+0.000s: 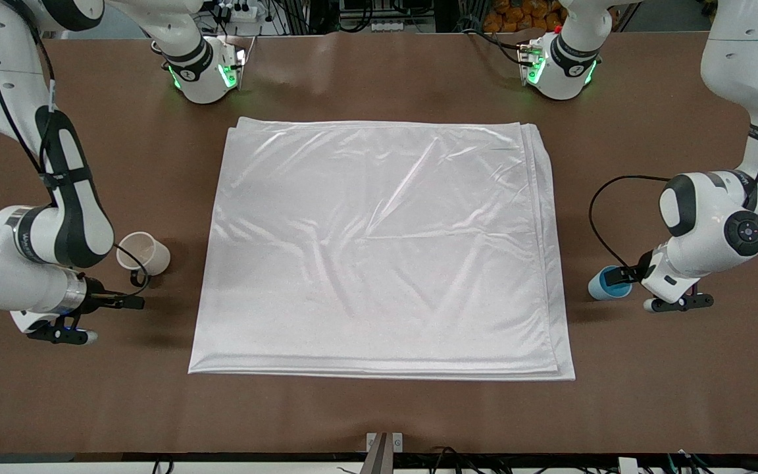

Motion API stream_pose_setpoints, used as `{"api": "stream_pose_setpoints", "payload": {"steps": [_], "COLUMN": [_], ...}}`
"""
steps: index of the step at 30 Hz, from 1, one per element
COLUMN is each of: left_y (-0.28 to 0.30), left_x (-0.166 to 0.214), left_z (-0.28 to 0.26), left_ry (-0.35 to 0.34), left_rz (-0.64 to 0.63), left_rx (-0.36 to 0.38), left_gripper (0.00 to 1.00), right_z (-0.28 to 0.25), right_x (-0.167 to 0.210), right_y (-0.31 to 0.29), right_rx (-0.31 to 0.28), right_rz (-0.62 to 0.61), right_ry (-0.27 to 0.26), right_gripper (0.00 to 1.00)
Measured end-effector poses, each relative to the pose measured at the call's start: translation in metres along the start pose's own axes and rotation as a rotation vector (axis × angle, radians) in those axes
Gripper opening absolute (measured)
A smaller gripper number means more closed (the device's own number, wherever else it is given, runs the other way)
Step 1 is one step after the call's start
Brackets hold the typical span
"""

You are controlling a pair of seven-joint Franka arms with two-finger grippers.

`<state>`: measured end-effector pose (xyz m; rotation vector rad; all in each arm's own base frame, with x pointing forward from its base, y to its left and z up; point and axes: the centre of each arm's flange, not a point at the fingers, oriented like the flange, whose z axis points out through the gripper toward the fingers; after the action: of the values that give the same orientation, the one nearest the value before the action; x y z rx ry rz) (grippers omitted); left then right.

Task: Place blue cup into white mug on cloth

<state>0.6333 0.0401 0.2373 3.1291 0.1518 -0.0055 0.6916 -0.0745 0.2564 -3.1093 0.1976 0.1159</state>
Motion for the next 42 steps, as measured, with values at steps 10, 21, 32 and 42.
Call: {"api": "stream_pose_setpoints", "payload": {"steps": [10, 21, 32, 42], "left_y": [0.0, 0.0, 0.002, 0.001], "left_x": [0.002, 0.003, 0.004, 0.005], "left_z": [0.01, 0.016, 0.018, 0.018], "left_ry": [0.015, 0.032, 0.043, 0.044], "left_rz": [0.0, 0.0, 0.001, 0.0], "left_rx": [-0.003, -0.005, -0.008, -0.008], "left_gripper": [0.69, 0.46, 0.04, 0.04], "right_z": [0.032, 0.053, 0.058, 0.057], "right_x": [-0.008, -0.022, -0.027, -0.027], "right_y": [0.002, 0.0, -0.012, -0.009], "right_rx": [-0.001, -0.001, -0.003, 0.002], "right_rz": [0.003, -0.001, -0.019, -0.086], "right_ry": [-0.065, -0.13, -0.161, -0.165], "right_gripper": [1.0, 1.0, 0.56, 0.19]}}
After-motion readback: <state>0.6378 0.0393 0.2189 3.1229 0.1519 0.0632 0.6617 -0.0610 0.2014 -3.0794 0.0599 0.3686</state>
